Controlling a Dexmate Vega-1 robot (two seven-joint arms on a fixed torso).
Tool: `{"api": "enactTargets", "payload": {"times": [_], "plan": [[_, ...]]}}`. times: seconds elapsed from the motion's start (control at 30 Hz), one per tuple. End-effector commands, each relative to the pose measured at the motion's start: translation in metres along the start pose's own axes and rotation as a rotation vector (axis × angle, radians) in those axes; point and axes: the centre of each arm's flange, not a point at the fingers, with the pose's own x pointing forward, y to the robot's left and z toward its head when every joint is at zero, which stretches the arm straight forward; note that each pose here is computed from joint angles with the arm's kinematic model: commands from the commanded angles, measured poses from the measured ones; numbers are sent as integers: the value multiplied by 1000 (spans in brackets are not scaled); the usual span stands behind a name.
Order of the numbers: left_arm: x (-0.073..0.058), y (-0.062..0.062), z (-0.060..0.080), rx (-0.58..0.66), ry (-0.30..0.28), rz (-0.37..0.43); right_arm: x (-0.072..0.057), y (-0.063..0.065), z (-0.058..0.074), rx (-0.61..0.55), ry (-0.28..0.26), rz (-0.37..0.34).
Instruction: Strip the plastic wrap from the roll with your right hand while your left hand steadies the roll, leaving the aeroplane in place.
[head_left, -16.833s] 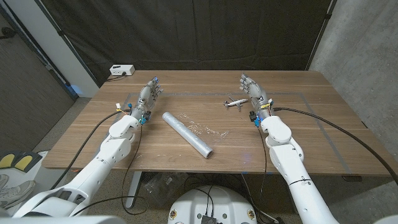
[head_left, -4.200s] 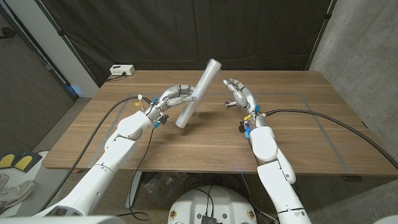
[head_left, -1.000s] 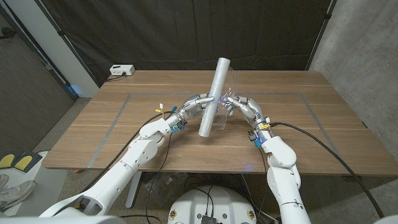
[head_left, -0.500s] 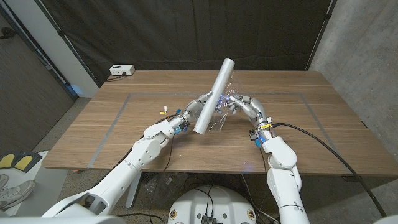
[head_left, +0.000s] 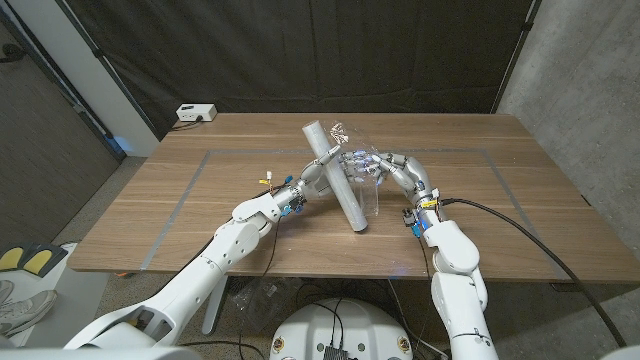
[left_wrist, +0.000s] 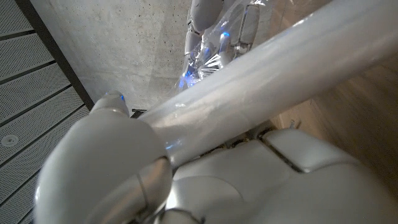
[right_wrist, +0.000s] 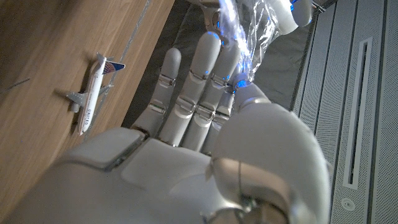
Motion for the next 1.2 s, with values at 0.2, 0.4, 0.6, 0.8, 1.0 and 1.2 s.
{"api": "enactTargets", "payload": {"times": [0.2,0.4,0.6,0.8,1.0,1.2], "plan": [[-3,-7,-9,-99,-7,-44,-1,-4,21,-66,8,-66],[-4,-10,-17,-157,-2,-49,2,-10,32,-101,23,-110],[-3,-15,-29,-260,-12,-79,9,-17,40,-133,48,-129],[-4,-17,-41,-323,-26,-82,16,-21,45,-157,60,-158],[-3,-15,-46,-352,-33,-75,21,-24,52,-193,75,-182],[0,-14,-51,-367,-45,-79,26,-26,55,-199,78,-191]]}}
